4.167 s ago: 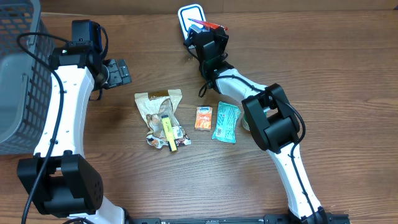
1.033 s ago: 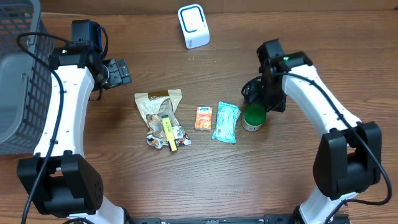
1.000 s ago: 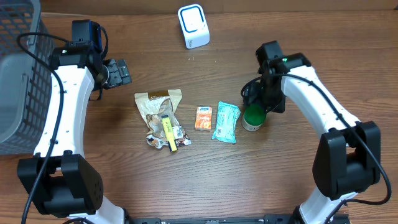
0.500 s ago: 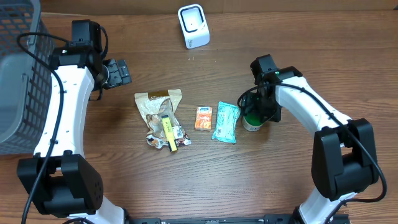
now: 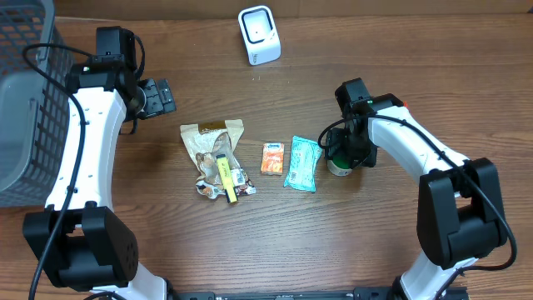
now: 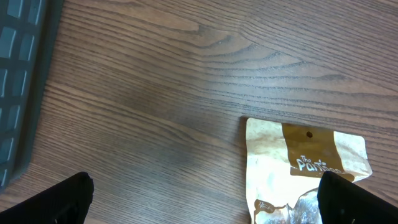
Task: Scan the item barcode
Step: 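Grasp the green-lidded jar with the right gripper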
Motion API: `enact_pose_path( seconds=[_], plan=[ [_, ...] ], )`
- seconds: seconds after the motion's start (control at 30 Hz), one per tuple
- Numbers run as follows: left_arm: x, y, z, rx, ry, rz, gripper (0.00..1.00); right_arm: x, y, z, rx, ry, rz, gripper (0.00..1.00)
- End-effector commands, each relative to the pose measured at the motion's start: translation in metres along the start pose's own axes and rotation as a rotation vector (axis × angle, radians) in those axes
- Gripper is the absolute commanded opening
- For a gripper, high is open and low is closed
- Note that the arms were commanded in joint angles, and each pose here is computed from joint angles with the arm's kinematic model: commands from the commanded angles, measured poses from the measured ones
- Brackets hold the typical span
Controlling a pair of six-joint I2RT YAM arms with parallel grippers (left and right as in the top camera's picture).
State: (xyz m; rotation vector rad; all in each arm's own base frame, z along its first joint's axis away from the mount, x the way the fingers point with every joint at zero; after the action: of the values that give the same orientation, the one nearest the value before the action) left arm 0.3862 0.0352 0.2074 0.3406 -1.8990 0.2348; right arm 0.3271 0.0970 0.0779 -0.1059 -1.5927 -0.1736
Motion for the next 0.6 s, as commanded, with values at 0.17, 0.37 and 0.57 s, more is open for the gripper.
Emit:
enact_pose_path(
  seconds=[0.17, 0.37, 0.57],
  plan=[
    [0.010, -0.002, -0.004, -0.026, -0.031, 0.006, 1.00, 0.001, -0.004, -0.001, -0.001, -0.024, 0.036, 0.64],
    [0.010, -0.002, -0.004, -0.026, -0.032, 0.006, 1.00, 0.009, -0.008, 0.004, -0.010, 0.017, 0.044, 0.56],
    [0.010, -0.002, -0.004, -0.026, -0.032, 0.006, 1.00, 0.032, 0.007, 0.011, -0.050, 0.124, -0.156, 0.52]
  ],
)
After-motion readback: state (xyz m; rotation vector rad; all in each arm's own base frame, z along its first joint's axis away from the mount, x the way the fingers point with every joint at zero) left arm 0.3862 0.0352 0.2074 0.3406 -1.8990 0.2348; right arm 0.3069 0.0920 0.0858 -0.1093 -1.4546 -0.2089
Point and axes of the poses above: each gripper's point midway between its finger pads, its own x axis back along the fingers, its own y axis along the line the jaws close on, z = x × y, the point moved 5 cm from there along x, back along the fingers
